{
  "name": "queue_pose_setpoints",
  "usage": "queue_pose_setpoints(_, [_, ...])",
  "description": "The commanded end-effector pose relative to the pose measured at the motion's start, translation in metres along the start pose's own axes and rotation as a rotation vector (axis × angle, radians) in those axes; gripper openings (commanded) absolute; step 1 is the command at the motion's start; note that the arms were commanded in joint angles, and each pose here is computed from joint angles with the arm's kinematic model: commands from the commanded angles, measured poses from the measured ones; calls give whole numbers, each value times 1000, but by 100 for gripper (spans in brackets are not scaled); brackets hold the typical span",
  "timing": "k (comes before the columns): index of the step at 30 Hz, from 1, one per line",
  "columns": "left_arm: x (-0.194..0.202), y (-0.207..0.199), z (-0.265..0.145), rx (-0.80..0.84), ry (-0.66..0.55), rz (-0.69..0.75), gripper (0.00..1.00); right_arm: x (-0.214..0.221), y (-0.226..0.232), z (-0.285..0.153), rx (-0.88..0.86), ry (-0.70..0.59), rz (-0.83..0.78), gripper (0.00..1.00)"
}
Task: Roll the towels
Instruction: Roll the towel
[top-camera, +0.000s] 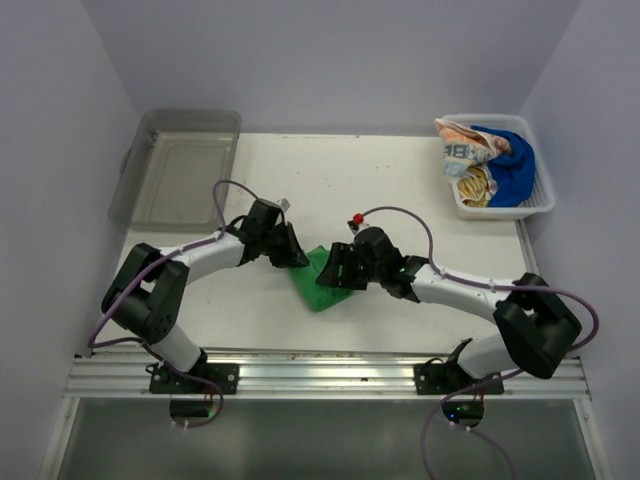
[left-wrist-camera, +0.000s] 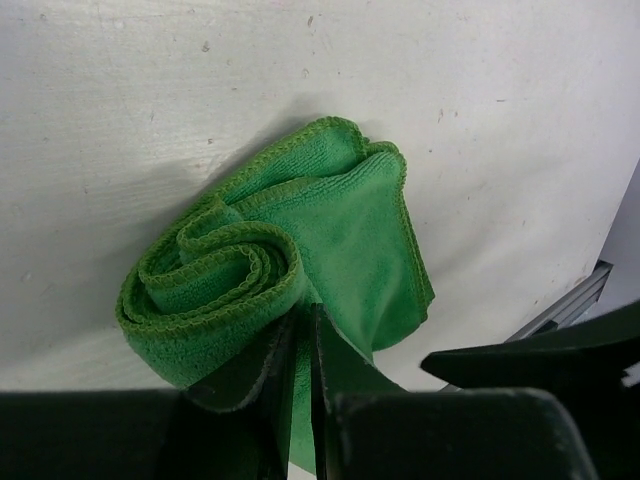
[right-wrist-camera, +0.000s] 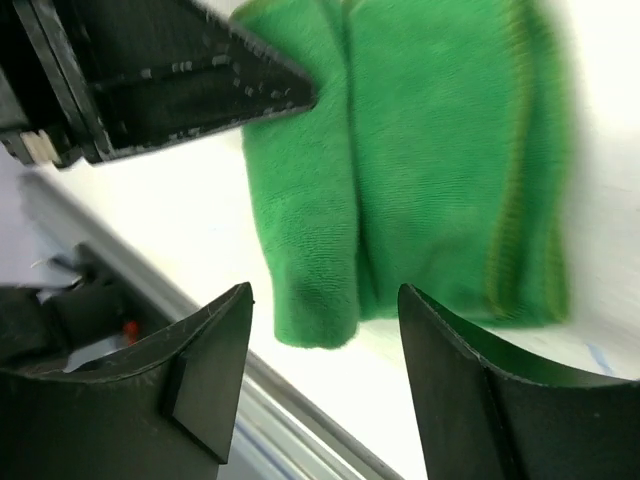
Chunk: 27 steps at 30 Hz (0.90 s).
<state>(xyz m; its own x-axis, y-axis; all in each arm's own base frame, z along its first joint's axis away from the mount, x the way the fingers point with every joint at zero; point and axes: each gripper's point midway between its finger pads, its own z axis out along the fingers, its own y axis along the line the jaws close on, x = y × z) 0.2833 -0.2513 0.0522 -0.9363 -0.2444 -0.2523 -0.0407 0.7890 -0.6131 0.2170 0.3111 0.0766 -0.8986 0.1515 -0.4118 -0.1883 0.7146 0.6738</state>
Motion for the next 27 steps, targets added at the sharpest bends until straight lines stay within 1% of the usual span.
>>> queue_pose_setpoints(1, [5,7,7,-23,8,30,13,-18,-23,-36,277,-39,-132,64])
queue_pose_setpoints(3, [6,9,8,-29,11,22,13,-31,-8,-55,335,-71,-247,63])
queue_pose_setpoints(4, [9,10,10,-34,16,21,13,-31,12,-61,420,-110,-425,59])
queue_pose_setpoints(5, [9,10,10,-34,17,21,13,-36,19,-65,417,-114,-426,57])
queue_pose_setpoints(6, [8,10,10,-34,14,20,13,-24,21,-56,431,-68,-503,55])
queue_pose_setpoints(8, [8,10,10,-35,15,19,13,-22,28,-50,443,-58,-561,53])
queue_pose_setpoints(9, [10,11,10,-38,19,19,13,-13,30,-42,444,-31,-616,51])
queue_pose_setpoints(12, [10,12,9,-45,18,15,14,-5,46,-31,404,-19,-678,49])
queue_pose_setpoints(14, [9,12,8,-46,15,15,14,-2,48,-21,407,-8,-693,49])
queue_pose_setpoints(21, [10,10,9,-36,19,13,14,6,32,1,444,11,-711,50])
queue_pose_setpoints(27, [11,10,8,-36,21,11,15,6,39,4,441,0,-732,50])
